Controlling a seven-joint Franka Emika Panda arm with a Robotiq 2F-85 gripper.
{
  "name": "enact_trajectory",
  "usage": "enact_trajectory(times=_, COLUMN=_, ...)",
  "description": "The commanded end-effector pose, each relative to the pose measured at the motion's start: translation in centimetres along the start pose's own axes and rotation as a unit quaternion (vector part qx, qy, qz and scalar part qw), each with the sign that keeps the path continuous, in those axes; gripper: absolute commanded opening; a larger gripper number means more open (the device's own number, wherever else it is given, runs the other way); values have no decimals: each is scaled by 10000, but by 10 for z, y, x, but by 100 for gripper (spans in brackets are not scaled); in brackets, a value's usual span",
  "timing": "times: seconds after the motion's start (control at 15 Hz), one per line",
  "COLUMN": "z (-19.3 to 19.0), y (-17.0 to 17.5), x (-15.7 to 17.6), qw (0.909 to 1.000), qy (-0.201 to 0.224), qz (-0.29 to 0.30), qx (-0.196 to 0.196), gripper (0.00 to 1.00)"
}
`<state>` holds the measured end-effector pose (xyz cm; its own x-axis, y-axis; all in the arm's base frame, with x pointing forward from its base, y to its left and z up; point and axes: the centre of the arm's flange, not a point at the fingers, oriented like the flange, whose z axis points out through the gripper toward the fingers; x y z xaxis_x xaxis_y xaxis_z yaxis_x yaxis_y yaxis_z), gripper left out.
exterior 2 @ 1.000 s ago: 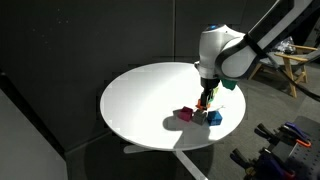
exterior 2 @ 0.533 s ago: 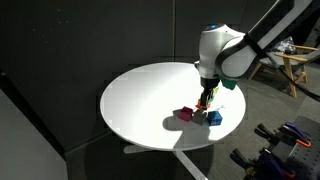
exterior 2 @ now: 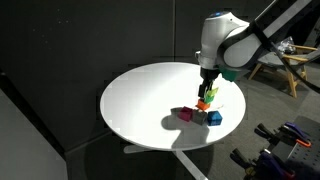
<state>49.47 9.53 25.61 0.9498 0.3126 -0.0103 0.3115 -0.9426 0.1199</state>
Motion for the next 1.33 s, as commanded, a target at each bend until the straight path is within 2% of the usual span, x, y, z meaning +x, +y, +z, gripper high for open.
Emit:
enact_trajectory(times=0.0, z=-20, y=11, x=0, qw=9988, qy=100, qz=475, qx=-37, gripper=100)
enact_trajectory(times=0.27, z=-28, y=26, x=6, qw=9926, qy=60, qz=1214, qx=-59, gripper=100)
enact_trajectory(times=0.67, z=-36, y=49, x=15, qw=9771, qy=-149, qz=2117, qx=-117, gripper=100)
enact_trajectory(times=1.27, z=-38, y=70, x=16, qw=9678, qy=-369, qz=2484, qx=202, gripper=100)
